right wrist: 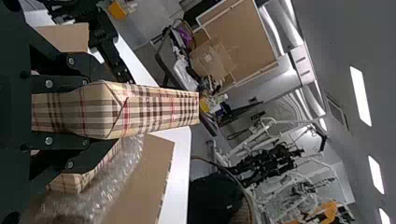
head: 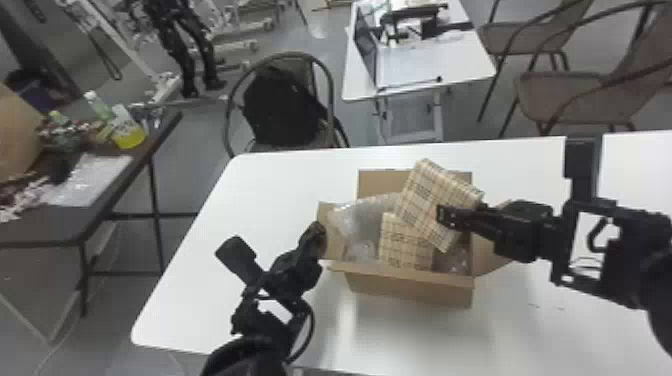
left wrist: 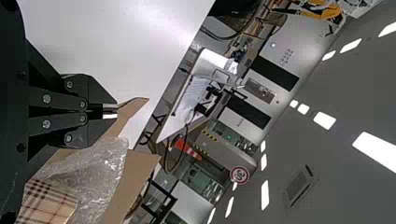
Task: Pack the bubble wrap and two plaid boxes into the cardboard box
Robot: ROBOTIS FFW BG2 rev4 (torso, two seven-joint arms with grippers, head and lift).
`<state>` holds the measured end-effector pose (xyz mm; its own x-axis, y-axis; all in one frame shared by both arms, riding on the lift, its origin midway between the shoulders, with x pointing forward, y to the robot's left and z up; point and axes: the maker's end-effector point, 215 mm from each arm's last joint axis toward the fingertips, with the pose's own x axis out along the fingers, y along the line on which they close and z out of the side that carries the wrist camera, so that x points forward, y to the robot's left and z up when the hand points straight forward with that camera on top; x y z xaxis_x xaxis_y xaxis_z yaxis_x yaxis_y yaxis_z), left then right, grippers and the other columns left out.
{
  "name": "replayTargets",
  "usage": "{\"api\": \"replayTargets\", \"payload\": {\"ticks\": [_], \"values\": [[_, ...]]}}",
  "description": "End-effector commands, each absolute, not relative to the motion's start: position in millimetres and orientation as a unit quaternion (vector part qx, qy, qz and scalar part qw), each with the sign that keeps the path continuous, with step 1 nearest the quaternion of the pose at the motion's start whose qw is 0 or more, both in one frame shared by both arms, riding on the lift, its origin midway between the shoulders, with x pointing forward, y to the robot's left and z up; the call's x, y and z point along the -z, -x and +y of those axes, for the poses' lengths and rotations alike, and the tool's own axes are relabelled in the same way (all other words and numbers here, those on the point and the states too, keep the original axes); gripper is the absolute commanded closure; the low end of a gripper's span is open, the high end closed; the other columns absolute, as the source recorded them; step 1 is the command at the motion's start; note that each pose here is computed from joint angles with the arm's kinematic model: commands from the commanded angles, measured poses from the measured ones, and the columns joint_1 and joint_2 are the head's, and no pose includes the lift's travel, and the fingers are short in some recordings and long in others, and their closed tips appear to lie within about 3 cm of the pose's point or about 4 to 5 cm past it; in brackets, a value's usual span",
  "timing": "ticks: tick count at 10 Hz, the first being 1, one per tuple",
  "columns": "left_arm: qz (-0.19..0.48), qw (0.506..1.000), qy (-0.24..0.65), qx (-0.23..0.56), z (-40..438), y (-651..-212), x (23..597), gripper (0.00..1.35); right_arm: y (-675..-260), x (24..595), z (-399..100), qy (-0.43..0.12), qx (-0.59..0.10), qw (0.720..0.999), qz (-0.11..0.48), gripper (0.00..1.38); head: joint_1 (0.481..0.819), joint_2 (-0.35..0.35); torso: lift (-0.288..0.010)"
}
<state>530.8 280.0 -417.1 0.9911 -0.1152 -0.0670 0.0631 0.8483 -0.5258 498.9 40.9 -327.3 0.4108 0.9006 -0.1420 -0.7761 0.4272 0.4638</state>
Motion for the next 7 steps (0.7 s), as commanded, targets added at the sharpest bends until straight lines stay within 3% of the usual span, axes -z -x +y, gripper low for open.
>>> {"api": "replayTargets", "payload": {"ticks": [1,2,4,5,7], "values": [[0.051,0.955,0.284,0.064,259.0,-536.5,415.2,1.21,-491.5,335.3,55.2,-0.181,-0.528,0.803,0.209,1.03,0.695,0.331,-0.087],[0.051,0.953,0.288,0.074,248.1,-539.9,413.6,1.21,-486.3,338.2,62.5,-0.188,-0.539,0.792,0.216,1.01,0.695,0.331,-0.087],[0.046,0.953,0.289,0.073,250.3,-540.9,411.8,1.21,-483.8,341.3,63.8,-0.183,-0.541,0.79,0.221,0.31,0.695,0.326,-0.087],[0.043,0.954,0.289,0.071,254.4,-540.4,410.4,1.21,-489.2,342.1,52.6,-0.173,-0.53,0.802,0.217,0.14,0.695,0.326,-0.087],[0.037,0.956,0.285,0.062,265.4,-540.2,408.0,1.21,-504.8,333.7,20.5,-0.162,-0.494,0.831,0.196,0.13,0.695,0.318,-0.087]]}}
